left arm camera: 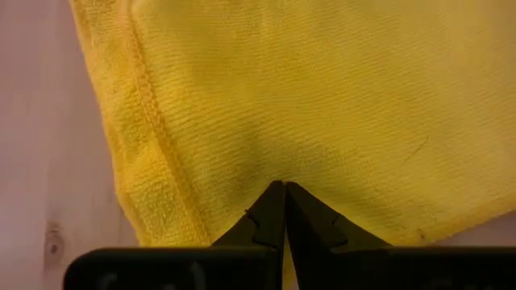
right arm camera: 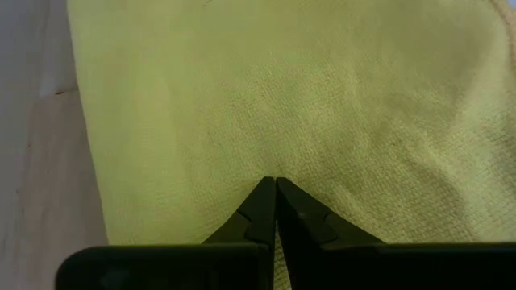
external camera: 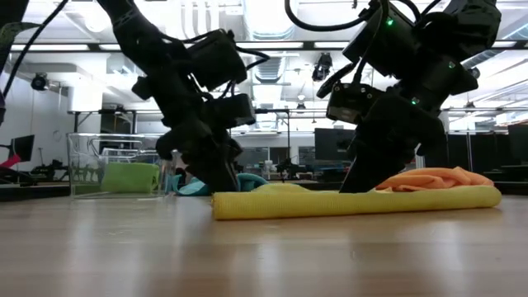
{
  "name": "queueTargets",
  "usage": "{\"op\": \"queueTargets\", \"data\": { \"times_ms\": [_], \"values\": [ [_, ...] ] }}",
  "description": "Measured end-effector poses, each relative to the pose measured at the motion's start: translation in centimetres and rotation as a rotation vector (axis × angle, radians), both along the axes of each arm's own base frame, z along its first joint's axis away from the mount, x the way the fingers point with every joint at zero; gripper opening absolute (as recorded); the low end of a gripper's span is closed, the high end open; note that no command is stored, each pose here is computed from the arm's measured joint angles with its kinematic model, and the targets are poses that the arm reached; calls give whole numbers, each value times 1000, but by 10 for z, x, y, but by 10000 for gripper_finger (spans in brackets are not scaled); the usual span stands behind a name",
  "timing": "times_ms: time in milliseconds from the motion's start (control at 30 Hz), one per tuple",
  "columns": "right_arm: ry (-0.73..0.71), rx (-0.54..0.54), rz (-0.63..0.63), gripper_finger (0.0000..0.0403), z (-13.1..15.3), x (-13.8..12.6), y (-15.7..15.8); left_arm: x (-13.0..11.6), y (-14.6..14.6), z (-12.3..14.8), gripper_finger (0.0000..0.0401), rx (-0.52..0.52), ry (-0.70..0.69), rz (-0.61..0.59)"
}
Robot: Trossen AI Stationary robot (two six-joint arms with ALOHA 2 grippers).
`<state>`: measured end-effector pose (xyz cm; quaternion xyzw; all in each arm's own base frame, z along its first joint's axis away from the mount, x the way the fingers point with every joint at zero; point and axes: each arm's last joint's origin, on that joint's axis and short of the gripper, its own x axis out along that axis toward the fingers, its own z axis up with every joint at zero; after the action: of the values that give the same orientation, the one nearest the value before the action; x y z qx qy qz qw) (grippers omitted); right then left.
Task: Roll microfiber towels into tight, uniform cylinder then place into a basket
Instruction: Fold the yellow microfiber towel
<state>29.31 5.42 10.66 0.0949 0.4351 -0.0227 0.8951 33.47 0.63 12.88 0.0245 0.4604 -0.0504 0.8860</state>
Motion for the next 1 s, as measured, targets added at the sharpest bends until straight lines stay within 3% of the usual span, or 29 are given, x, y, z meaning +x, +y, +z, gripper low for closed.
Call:
{"op": "queueTargets", "data": {
  "times_ms": [200,433,733,867,1000],
  "values": [
    [4,2,2,8,-1,-1,0,-11,1,0,0,26,95,19],
    [4,9,-5,8,-1,-1,0,-21,3,14,0,96,110,64],
    [-20,4,-6,8,2,1,0,-24,7,41,0,210,7,121],
    [-72,-39,-23,8,17,1,-2,-22,4,50,0,203,-67,118],
    [-112,-172,-126,8,34,-4,-10,-16,-6,46,0,120,-157,75]
  ]
}}
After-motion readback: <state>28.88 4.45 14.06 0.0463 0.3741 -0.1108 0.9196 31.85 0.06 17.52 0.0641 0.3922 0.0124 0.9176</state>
